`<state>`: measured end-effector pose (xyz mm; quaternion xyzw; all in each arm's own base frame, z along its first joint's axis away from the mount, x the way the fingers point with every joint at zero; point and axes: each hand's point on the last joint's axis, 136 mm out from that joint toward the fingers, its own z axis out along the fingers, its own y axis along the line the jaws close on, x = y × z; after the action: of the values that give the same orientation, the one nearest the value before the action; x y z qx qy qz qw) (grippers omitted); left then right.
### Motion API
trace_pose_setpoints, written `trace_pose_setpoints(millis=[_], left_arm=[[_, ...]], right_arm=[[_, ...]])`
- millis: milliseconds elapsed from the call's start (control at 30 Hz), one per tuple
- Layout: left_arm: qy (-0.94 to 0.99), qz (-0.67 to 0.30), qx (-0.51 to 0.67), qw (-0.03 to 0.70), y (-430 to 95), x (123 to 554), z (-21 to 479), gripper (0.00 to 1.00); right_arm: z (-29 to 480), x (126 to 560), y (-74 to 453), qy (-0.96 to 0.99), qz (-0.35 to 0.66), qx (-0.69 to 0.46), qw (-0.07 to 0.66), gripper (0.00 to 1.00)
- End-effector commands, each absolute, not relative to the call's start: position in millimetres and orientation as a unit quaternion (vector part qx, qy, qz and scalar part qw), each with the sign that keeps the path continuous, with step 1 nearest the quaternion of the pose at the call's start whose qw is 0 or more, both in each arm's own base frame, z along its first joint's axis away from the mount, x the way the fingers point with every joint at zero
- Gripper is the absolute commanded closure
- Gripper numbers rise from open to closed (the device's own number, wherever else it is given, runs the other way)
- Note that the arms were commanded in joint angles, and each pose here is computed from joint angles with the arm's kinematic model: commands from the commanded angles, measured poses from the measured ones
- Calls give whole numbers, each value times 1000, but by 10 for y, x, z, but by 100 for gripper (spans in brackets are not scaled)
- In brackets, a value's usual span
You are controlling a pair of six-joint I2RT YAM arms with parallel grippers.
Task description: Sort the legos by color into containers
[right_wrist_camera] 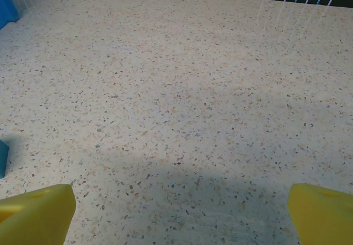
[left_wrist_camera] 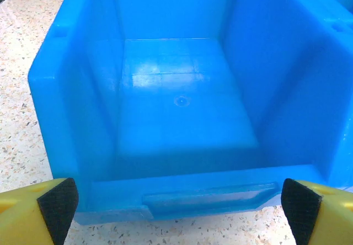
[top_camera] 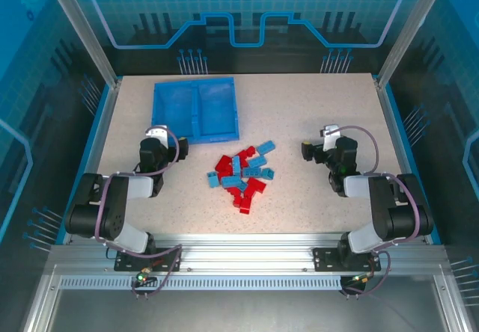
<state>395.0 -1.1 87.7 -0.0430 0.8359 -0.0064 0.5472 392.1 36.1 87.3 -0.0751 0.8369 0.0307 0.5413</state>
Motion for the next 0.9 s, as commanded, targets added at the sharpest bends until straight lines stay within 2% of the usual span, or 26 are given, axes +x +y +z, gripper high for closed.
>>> trace_pose_setpoints(millis=[0,600,700,800,867], left_arm=[[831,-17,-45,554,-6,3961,900,1],[831,-17,-44,554,-8,3958,901,1],[827,-10,-35,560,-46,3947,1034,1],[843,11,-51,536,-72,3874,1246,1],[848,4,-87,522,-97,3806,1396,1]], right_arm=[[943,3972,352,832,28,-80,549,0],[1008,3980,299,831,12,-65,552,0],[1415,3828,191,846,-52,-4,530,0],[1673,3549,169,873,14,118,474,0],[1754,3397,336,894,61,131,423,0]])
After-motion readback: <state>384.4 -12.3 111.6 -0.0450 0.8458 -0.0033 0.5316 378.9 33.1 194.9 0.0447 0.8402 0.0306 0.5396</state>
